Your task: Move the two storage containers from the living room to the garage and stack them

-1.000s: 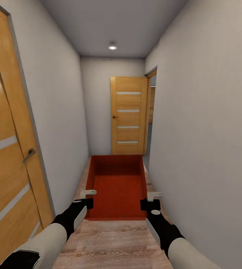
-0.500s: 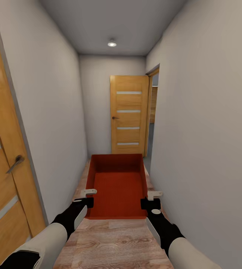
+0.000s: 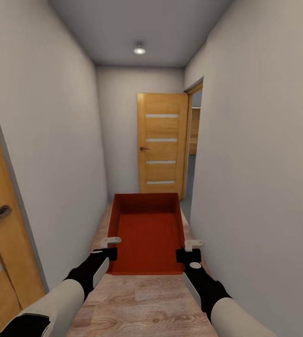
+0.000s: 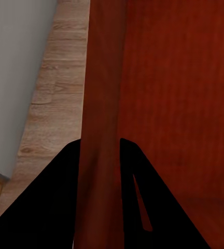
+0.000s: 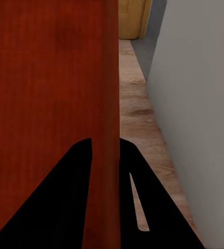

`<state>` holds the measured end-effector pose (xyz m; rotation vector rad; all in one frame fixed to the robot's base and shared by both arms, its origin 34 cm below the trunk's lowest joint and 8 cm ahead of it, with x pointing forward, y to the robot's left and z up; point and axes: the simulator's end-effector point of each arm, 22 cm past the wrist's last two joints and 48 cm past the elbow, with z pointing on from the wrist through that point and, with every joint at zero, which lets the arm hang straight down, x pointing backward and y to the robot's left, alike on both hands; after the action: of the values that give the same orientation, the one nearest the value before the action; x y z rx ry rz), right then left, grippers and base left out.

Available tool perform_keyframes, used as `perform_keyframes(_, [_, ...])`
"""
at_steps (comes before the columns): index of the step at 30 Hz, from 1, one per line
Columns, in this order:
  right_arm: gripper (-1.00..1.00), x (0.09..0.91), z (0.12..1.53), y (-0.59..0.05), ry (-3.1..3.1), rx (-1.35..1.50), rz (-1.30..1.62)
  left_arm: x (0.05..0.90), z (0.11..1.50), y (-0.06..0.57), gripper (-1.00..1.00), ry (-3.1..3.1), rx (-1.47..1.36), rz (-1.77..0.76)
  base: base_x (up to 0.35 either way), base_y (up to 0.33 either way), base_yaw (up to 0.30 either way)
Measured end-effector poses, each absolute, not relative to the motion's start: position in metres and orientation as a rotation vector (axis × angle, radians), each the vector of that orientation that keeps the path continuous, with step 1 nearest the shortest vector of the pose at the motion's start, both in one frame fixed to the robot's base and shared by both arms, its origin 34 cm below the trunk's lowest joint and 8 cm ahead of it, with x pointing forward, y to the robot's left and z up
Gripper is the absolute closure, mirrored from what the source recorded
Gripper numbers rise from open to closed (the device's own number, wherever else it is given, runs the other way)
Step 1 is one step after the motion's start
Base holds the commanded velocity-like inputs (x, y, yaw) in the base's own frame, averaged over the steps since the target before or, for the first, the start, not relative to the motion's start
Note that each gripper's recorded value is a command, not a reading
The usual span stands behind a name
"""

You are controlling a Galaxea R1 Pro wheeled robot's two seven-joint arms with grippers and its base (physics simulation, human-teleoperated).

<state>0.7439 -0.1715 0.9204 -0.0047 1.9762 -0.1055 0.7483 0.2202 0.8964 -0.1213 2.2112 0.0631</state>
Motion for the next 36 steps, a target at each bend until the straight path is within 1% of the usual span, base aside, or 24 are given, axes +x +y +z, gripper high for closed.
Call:
perform_keyframes(7, [1.0, 0.743, 0.9181, -0.1718, 1.981, -0.005, -0.105, 0.7472, 0.8945, 0.22, 1.0, 2.216, -0.122, 0.065, 0.322, 0.023, 0.0])
perform_keyframes(23, [1.0, 0.7415, 0.915, -0.1703, 1.989, -0.003, -0.104, 0.7461, 0.8928, 0.2215, 1.0, 2.223, -0.12, 0.068, 0.322, 0.101, 0.0])
perform_keyframes(36, [1.0, 0.7415, 0.9151, -0.1705, 1.988, -0.005, -0.105, 0.7459, 0.892, 0.2213, 1.0, 2.222, -0.122, 0.066, 0.322, 0.009, 0.0])
